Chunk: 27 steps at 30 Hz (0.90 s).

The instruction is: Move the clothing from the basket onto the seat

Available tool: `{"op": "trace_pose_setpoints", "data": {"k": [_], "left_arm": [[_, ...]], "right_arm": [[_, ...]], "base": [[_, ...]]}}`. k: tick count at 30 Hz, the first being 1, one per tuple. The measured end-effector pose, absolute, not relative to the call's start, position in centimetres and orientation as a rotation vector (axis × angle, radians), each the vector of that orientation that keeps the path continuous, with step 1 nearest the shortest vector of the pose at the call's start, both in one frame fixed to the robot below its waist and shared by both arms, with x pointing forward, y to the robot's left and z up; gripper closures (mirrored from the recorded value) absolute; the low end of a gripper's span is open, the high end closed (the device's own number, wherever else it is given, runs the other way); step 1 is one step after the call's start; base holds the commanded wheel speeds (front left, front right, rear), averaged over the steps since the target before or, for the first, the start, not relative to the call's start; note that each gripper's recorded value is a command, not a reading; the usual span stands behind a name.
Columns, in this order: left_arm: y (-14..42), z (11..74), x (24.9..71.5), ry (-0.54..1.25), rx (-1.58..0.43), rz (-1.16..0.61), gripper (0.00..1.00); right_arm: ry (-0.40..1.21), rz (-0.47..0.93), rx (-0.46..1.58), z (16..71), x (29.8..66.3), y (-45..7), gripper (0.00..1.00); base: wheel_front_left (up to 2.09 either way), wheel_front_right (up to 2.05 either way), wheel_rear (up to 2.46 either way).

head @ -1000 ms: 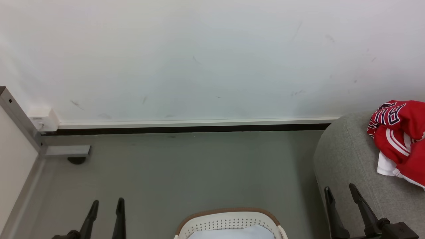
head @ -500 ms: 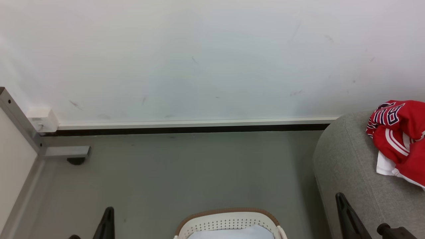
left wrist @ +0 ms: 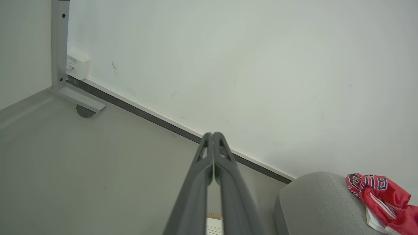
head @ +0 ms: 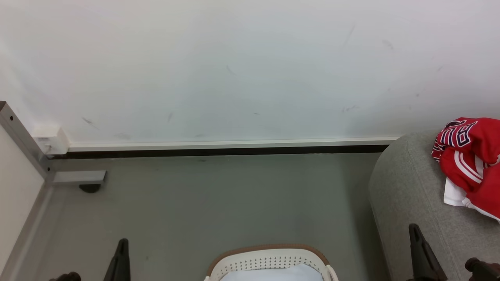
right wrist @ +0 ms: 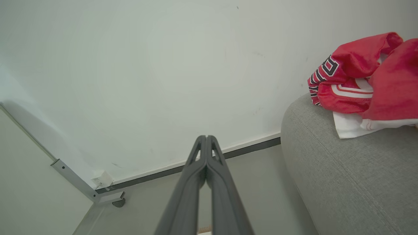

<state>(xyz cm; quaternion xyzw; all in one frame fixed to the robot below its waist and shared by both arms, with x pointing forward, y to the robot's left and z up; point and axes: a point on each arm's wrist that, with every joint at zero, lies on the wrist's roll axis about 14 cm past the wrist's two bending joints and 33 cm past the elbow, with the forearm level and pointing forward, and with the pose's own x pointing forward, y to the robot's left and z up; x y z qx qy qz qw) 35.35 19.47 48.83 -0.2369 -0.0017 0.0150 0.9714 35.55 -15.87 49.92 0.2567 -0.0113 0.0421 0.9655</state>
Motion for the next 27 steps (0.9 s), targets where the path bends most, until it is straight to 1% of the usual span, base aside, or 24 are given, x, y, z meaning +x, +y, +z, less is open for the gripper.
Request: {"op": "trace_pose_setpoints", "data": {"k": [27], "left_arm": [[20.0,49.2,36.6,0.013,-0.858,0.066,1.00]], "right_arm": [[0.002,0.021,0.879,49.9,36.7,-17.8,1.00]], "base": [[0.00,0.00,0.00]]}}
